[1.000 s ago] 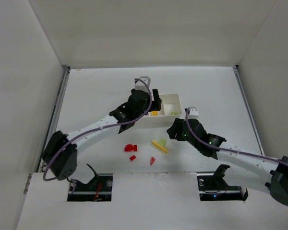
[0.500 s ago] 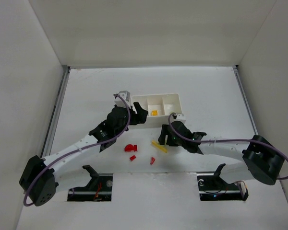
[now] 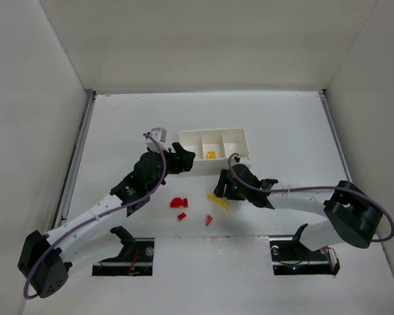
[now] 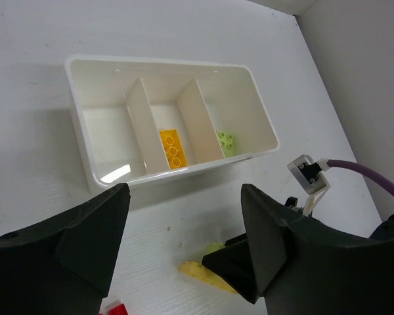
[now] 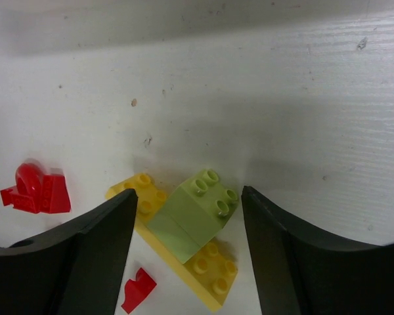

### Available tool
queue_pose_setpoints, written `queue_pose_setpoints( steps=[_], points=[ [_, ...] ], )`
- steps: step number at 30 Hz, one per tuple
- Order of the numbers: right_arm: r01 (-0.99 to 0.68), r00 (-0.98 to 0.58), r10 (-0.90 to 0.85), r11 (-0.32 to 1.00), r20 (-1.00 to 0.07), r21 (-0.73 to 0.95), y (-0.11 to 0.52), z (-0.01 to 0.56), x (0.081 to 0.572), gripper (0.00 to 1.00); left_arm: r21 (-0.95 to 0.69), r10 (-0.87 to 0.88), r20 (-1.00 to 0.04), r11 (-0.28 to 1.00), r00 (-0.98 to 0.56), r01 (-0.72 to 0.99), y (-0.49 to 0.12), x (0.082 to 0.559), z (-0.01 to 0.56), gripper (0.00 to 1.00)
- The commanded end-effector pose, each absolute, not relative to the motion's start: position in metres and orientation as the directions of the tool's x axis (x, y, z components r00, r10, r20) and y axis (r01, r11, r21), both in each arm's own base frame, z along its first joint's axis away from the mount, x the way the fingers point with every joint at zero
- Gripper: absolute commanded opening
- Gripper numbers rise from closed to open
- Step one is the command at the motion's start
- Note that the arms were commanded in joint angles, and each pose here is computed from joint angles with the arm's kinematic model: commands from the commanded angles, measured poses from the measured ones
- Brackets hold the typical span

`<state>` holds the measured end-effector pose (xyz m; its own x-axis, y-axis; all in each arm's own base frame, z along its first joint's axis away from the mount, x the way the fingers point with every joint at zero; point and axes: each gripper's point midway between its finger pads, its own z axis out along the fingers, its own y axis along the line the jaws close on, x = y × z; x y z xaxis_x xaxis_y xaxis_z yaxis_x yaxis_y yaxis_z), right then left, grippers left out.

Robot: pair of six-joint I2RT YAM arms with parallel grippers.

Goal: Sort the legos into containers by color

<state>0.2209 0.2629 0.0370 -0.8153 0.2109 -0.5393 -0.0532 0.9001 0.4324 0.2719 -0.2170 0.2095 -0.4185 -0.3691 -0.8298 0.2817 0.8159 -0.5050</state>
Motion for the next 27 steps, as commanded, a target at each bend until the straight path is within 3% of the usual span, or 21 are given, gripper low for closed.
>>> queue_pose_setpoints(
  steps=[1, 4, 10, 12, 15, 21, 27],
  points=[
    [-0.033, -0.796, 0.263, 0.881, -0.545, 0.472, 0.267, 0.056, 0.228, 0.68, -0.510, -0.378, -0.833, 0.807, -0.404, 0.297, -0.215, 0.270, 0.213, 0.66],
    [-0.020, -0.804, 0.253, 0.893, -0.539, 0.449, 0.263, 0.055, 0.225, 0.65, -0.509, -0.378, -0.835, 0.806, -0.401, 0.301, -0.215, 0.270, 0.214, 0.66],
    [-0.002, -0.807, 0.258, 0.899, -0.531, 0.438, 0.254, 0.056, 0.219, 0.69, -0.517, -0.385, -0.834, 0.795, -0.395, 0.317, -0.212, 0.263, 0.218, 0.66],
    [0.002, -0.806, 0.268, 0.892, -0.527, 0.451, 0.250, 0.060, 0.215, 0.64, -0.522, -0.380, -0.827, 0.793, -0.414, 0.314, -0.210, 0.257, 0.212, 0.65],
    [0.002, -0.799, 0.292, 0.876, -0.526, 0.483, 0.248, 0.070, 0.206, 0.64, -0.529, -0.364, -0.811, 0.791, -0.458, 0.307, -0.209, 0.243, 0.198, 0.59],
    [-0.014, -0.806, 0.311, 0.840, -0.503, 0.542, 0.250, 0.076, 0.193, 0.63, -0.579, -0.335, -0.761, 0.737, -0.556, 0.348, -0.222, 0.207, 0.170, 0.30],
    [-0.044, -0.823, 0.284, 0.831, -0.492, 0.554, 0.265, 0.071, 0.188, 0.44, -0.594, -0.268, -0.726, 0.709, -0.634, 0.380, -0.243, 0.181, 0.150, 0.26]
  ],
)
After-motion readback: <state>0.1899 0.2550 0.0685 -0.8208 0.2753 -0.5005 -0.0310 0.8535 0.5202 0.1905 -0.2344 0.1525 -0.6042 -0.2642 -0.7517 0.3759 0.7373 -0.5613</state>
